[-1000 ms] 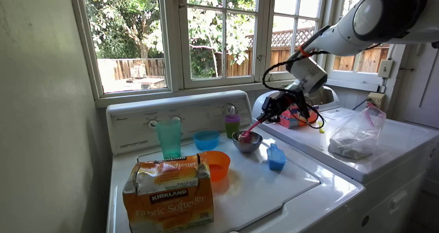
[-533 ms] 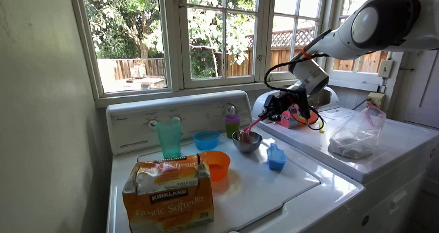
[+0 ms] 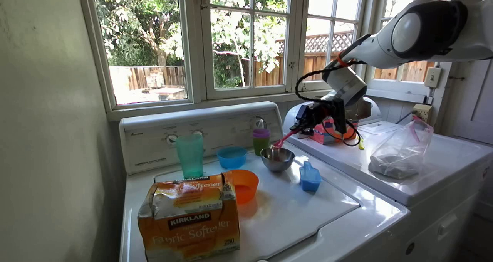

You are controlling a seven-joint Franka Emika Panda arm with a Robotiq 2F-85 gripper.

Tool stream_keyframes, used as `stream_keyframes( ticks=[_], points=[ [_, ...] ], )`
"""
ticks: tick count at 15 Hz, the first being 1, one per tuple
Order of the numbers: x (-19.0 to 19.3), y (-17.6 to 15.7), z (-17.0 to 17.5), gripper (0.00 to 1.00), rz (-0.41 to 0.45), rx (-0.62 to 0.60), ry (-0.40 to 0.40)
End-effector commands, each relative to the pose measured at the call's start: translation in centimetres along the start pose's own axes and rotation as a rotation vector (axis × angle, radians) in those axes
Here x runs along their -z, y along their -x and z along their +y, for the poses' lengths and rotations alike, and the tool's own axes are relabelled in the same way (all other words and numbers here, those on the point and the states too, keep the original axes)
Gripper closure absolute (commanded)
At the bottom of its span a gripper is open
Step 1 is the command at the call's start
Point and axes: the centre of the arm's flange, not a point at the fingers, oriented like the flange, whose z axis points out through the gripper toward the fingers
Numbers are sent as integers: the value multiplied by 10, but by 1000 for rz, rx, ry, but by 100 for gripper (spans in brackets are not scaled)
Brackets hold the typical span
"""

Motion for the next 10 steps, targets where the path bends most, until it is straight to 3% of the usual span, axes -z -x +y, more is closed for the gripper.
stream_keyframes(
  ticks=[1,10],
  points=[
    [-25,-8,-5,97,-76,28,29],
    [-90,-15,-28,97,-231,97,90]
  ],
)
